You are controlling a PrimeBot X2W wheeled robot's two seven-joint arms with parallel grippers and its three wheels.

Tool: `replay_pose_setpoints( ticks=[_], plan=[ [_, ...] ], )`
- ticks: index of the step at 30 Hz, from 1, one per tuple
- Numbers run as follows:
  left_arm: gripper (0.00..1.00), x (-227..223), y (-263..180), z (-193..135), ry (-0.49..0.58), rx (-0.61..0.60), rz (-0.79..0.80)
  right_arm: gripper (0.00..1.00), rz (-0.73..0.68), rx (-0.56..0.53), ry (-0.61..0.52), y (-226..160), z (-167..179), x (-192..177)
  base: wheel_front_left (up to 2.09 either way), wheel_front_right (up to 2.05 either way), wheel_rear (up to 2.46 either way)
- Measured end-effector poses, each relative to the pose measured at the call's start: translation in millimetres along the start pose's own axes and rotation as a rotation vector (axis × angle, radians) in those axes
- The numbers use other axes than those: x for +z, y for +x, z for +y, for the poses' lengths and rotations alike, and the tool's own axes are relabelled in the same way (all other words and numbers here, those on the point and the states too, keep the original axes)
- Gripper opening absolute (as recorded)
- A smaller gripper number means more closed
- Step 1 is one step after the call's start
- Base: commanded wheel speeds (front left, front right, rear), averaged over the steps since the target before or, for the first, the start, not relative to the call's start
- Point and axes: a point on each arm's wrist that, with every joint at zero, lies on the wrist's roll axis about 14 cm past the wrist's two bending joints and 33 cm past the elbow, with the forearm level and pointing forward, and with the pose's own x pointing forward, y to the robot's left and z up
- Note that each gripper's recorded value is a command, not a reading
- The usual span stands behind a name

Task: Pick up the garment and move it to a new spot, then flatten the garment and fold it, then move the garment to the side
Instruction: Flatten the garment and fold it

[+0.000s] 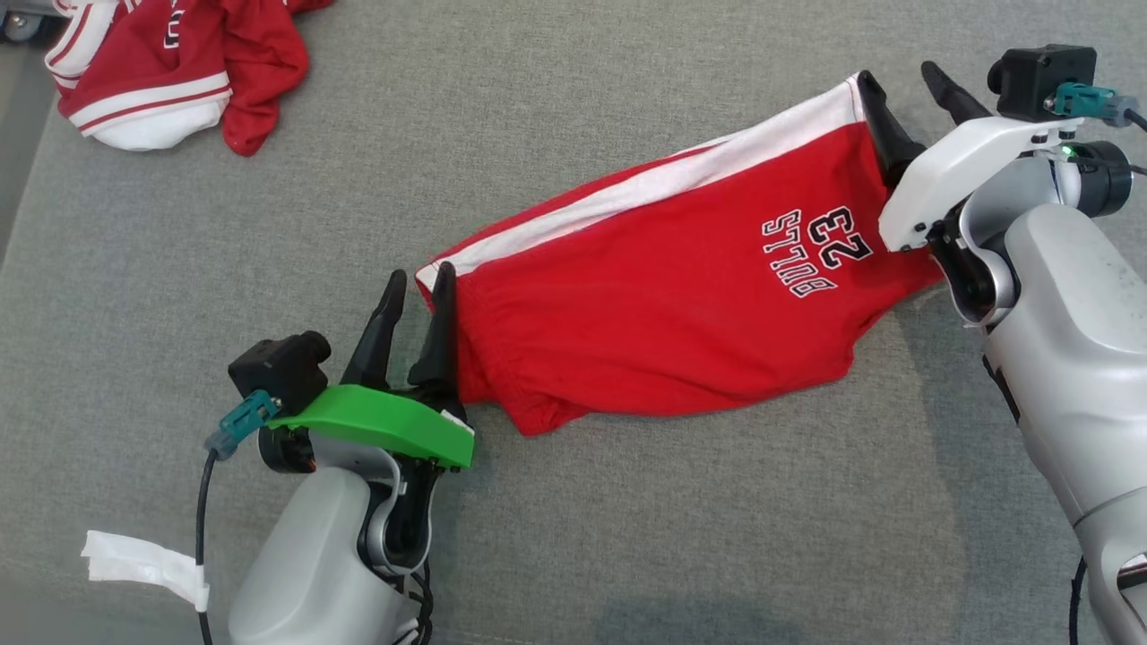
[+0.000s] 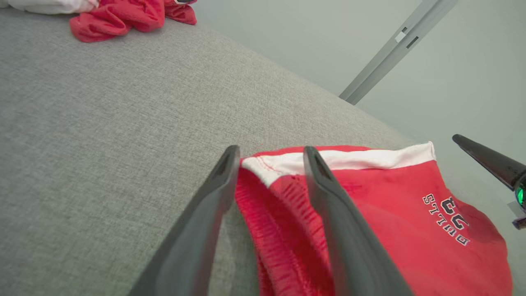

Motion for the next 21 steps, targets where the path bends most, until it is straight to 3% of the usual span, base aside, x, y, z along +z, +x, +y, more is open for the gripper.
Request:
replay_pose_setpoints(
  ticks=[10, 21],
  plan=[
    [1.0, 18, -23, -20, 0.057, -0.063, -0.081, 1.0, -0.046, -0.029, -0.039, -13, -9, 11, 0.0, 0.0, 0.0],
    [1.0, 39, -64, -15, 0.085, -0.023, -0.167, 1.0, 0.189, -0.026, -0.066, -57, -13, -47, 0.0, 0.0, 0.0]
  ],
)
